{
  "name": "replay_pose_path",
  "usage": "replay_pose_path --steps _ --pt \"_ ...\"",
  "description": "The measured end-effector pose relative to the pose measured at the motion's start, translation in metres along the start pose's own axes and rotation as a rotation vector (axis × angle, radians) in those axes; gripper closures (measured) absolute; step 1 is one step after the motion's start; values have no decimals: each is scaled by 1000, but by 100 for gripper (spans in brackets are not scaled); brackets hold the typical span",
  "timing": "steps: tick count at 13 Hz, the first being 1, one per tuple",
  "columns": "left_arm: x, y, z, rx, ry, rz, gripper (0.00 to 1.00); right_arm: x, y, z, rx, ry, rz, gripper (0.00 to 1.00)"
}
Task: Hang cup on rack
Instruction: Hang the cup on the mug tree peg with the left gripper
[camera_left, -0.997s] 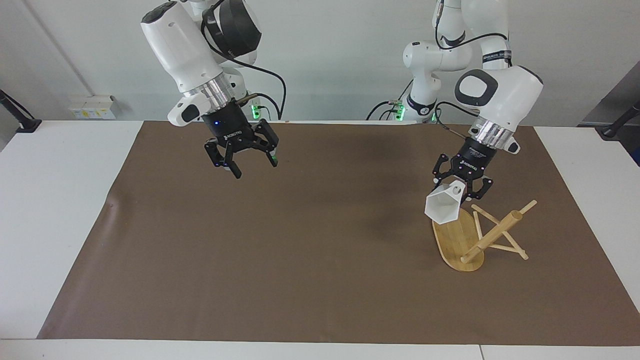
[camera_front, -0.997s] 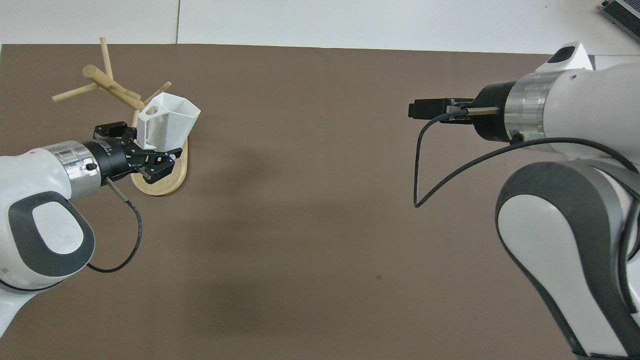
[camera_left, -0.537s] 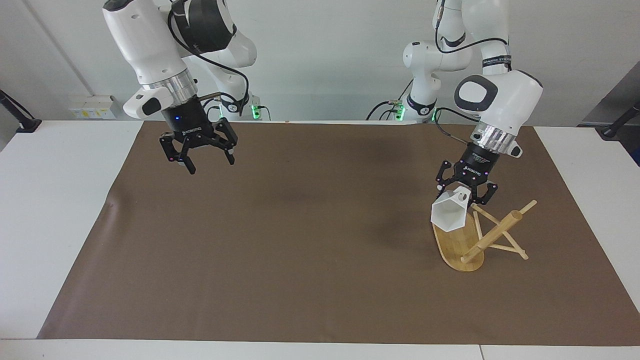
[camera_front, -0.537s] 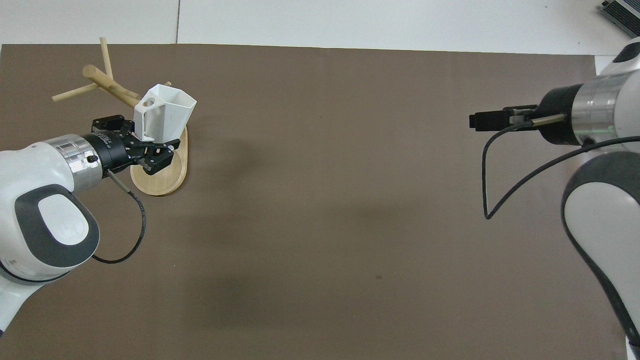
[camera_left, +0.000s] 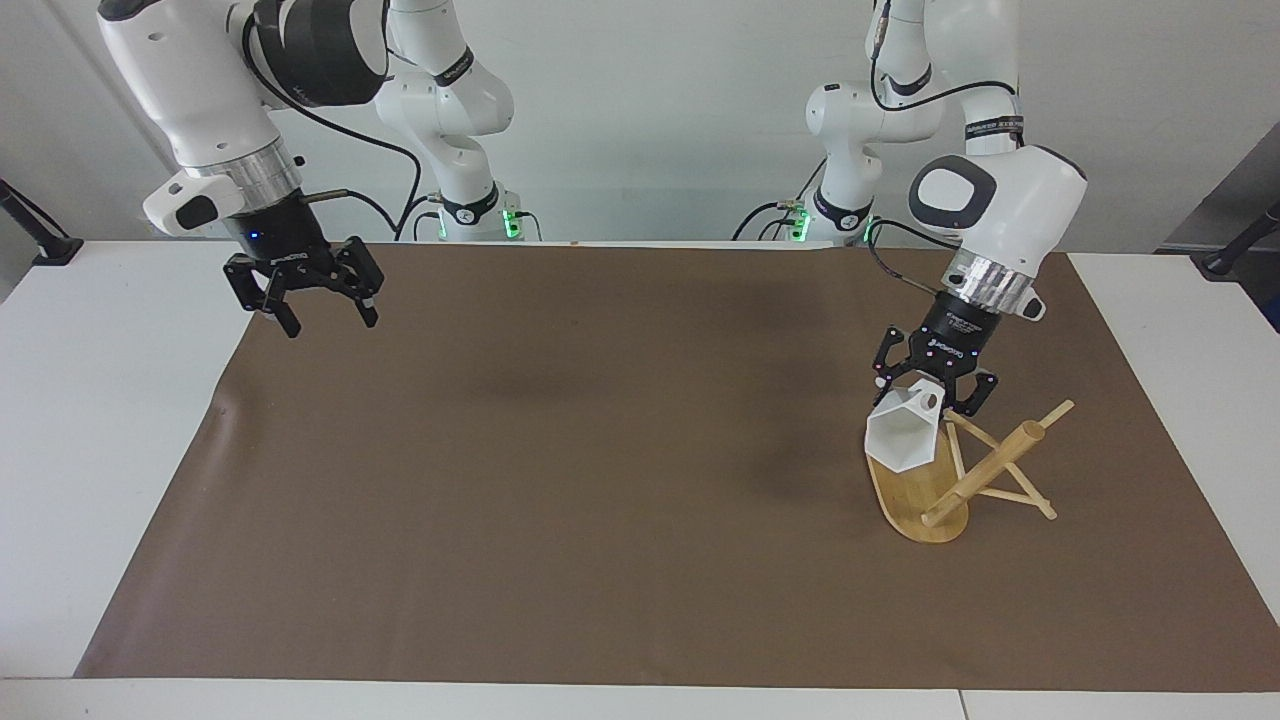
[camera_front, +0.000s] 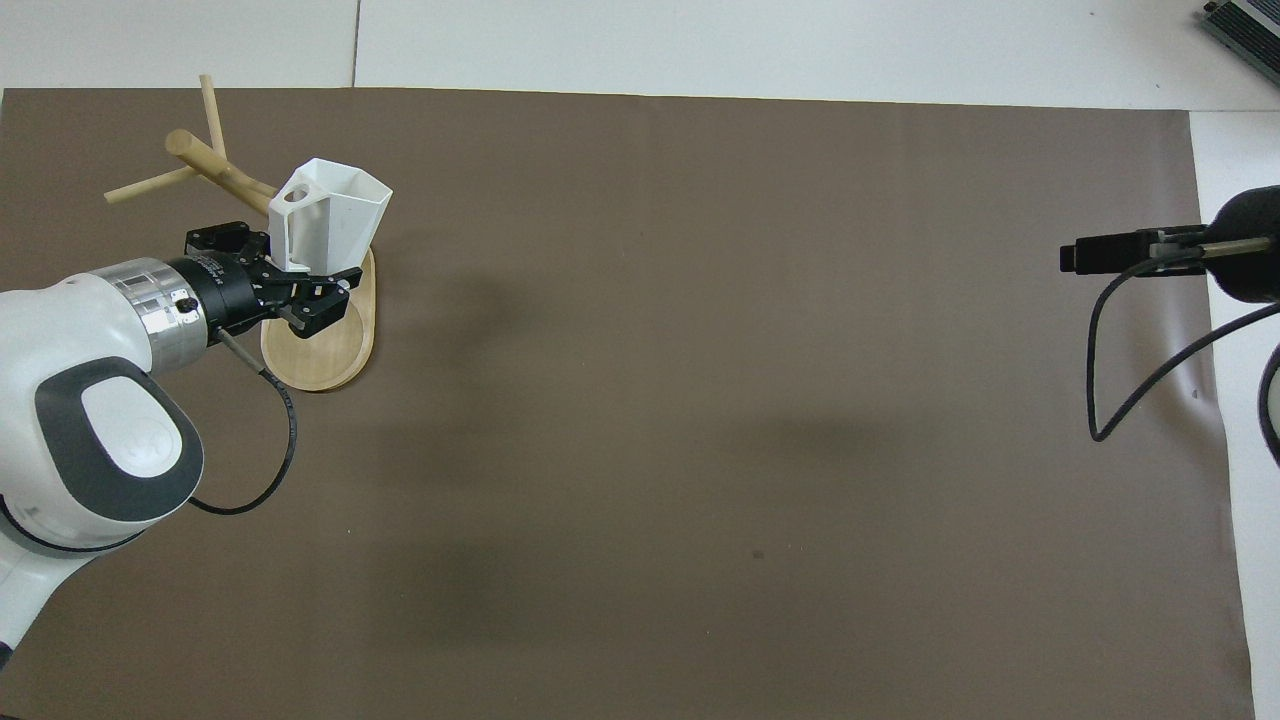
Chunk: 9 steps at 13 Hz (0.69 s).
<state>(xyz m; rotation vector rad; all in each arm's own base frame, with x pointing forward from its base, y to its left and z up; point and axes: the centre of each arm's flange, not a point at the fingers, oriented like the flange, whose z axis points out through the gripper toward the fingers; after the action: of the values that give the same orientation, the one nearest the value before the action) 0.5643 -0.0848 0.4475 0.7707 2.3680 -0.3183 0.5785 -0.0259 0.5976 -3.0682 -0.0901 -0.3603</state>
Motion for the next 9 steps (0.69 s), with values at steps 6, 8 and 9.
replay_pose_path --steps 6,8,9 --pt "1 7 5 -20 -5 -60 28 -5 5 -2 -92 -40 -37 0" --pt "2 10 4 -25 -7 -80 28 -8 5 -2 -89 -62 -36 0" --pt "2 11 4 -26 -8 -90 28 -10 5 -3 -88 -73 -36 0"
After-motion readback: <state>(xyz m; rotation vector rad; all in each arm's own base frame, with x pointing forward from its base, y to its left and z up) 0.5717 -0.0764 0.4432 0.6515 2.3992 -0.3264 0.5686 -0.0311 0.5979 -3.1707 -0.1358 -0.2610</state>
